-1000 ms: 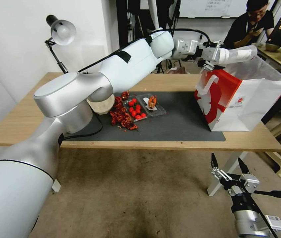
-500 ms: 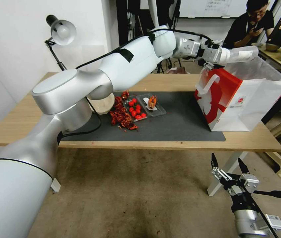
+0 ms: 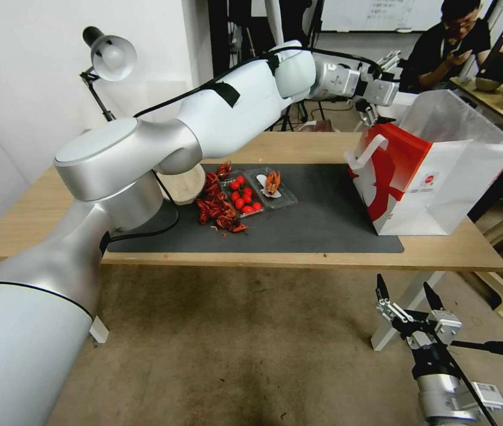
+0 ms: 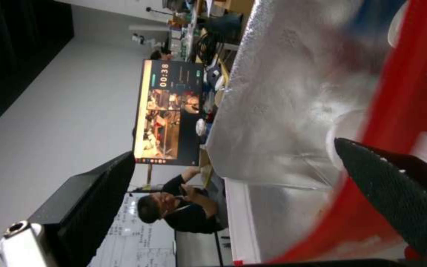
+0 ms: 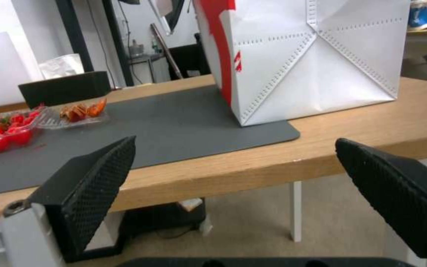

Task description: Pick up the trash from the table and place it into the takeout bag.

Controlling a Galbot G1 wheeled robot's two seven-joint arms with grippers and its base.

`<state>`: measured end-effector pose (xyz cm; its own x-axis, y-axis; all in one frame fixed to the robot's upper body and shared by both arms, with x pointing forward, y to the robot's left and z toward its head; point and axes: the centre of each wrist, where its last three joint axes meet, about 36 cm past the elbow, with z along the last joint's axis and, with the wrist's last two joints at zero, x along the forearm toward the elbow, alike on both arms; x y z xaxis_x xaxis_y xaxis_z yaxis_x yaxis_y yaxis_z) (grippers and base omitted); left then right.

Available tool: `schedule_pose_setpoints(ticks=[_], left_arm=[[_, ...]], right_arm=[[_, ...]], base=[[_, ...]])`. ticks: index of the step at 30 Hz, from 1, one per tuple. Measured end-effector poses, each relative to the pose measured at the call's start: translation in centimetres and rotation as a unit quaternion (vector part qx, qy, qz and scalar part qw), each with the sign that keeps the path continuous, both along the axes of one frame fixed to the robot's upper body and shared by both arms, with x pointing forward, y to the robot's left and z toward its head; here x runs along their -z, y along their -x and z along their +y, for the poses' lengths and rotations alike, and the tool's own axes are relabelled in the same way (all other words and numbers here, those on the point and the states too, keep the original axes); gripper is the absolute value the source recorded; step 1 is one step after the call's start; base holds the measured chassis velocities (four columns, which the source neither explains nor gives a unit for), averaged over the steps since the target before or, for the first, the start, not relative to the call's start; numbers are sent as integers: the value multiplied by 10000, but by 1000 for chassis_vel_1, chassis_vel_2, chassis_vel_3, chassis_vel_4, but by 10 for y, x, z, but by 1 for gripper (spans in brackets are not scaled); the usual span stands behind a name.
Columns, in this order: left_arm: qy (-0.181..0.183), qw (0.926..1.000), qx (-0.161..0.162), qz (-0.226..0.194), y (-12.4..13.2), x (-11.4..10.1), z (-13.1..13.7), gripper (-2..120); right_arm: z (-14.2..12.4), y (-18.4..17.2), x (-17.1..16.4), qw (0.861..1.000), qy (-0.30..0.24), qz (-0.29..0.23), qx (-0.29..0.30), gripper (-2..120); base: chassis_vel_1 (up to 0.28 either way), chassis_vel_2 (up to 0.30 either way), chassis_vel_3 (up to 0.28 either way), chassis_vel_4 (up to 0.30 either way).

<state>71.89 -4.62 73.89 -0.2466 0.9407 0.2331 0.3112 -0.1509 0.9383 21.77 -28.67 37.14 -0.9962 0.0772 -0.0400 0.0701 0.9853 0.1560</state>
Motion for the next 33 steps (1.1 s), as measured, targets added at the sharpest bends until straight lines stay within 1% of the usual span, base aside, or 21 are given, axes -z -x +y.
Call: schedule_pose_setpoints(ticks=[8, 12, 14, 15, 16, 18, 19, 20, 21, 22, 23, 24, 25, 27, 28, 29, 30, 31, 32, 33], left_arm=[[124, 9999, -7, 38, -1, -8, 2, 100], [200, 9996, 27, 184, -3, -10, 5, 100], [438, 9981, 22, 441, -7, -5, 9, 100], [624, 9964, -34, 580, -9, -1, 12, 100], [624, 9964, -34, 580, -9, -1, 12, 100], [1135, 9897, -268, 831, -9, 11, 12, 100], [1290, 9869, -336, 908, -7, 15, 10, 100], [1290, 9869, -336, 908, -7, 15, 10, 100], [1648, 9792, -492, 1080, -1, 24, 3, 100], [1867, 9732, -595, 1201, 4, 30, -2, 100], [2145, 9636, -772, 1395, 14, 37, -11, 100], [2145, 9636, -772, 1395, 14, 37, -11, 100], [2331, 9558, -910, 1545, 21, 43, -18, 100], [2511, 9472, -1054, 1695, 29, 49, -24, 100], [2511, 9472, -1054, 1695, 29, 49, -24, 100], [2783, 9333, -1328, 1839, 38, 57, -26, 100], [3094, 9149, -1677, 1980, 44, 67, -15, 100], [3094, 9149, -1677, 1980, 44, 67, -15, 100], [3348, 8958, -2037, 2096, 48, 76, -2, 100], [3471, 8850, -2216, 2171, 50, 79, 5, 100]], right_arm=[[0, -1, 0, 10000, -11, -9, -10, 100], [1, -2, -1, 10000, -23, -11, -26, 100], [2, -2, -1, 10000, -26, -8, -39, 100], [3, -2, -1, 10000, -21, -7, -45, 100], [3, -2, -1, 10000, -21, -7, -45, 100], [2, 0, -1, 10000, 7, 14, -78, 100], [2, 0, -1, 10000, 12, 18, -82, 100], [2, 0, -1, 10000, 12, 18, -82, 100], [1, 1, -1, 10000, 25, 26, -88, 100], [0, 1, -1, 10000, 28, 23, -84, 100], [-1, 1, -1, 10000, 29, 20, -77, 100], [-1, 1, -1, 10000, 29, 20, -77, 100], [-2, 1, -1, 10000, 28, 27, -70, 100], [-2, 1, 0, 10000, 24, 27, -67, 100], [-2, 1, 0, 10000, 24, 27, -67, 100], [-2, 1, 0, 10000, 19, 25, -68, 100], [-1, 1, 0, 10000, 17, 29, -81, 100], [-1, 1, 0, 10000, 17, 29, -81, 100], [-1, 1, 0, 9999, 18, 33, -96, 100], [-1, 1, 0, 9999, 23, 35, -105, 100]], base=[[0, 0, 0, 0], [0, 0, 0, 0], [0, 0, 0, 0], [0, 0, 0, 0], [0, 0, 0, 0], [0, 0, 0, 0], [0, 0, 0, 0], [0, 0, 0, 0], [0, 0, 0, 0], [0, 0, 0, 0], [0, 0, 0, 0], [0, 0, 0, 0], [0, 0, 0, 0], [0, 0, 0, 0], [0, 0, 0, 0], [0, 0, 0, 0], [0, 0, 0, 0], [0, 0, 0, 0], [0, 0, 0, 0], [0, 0, 0, 0]])
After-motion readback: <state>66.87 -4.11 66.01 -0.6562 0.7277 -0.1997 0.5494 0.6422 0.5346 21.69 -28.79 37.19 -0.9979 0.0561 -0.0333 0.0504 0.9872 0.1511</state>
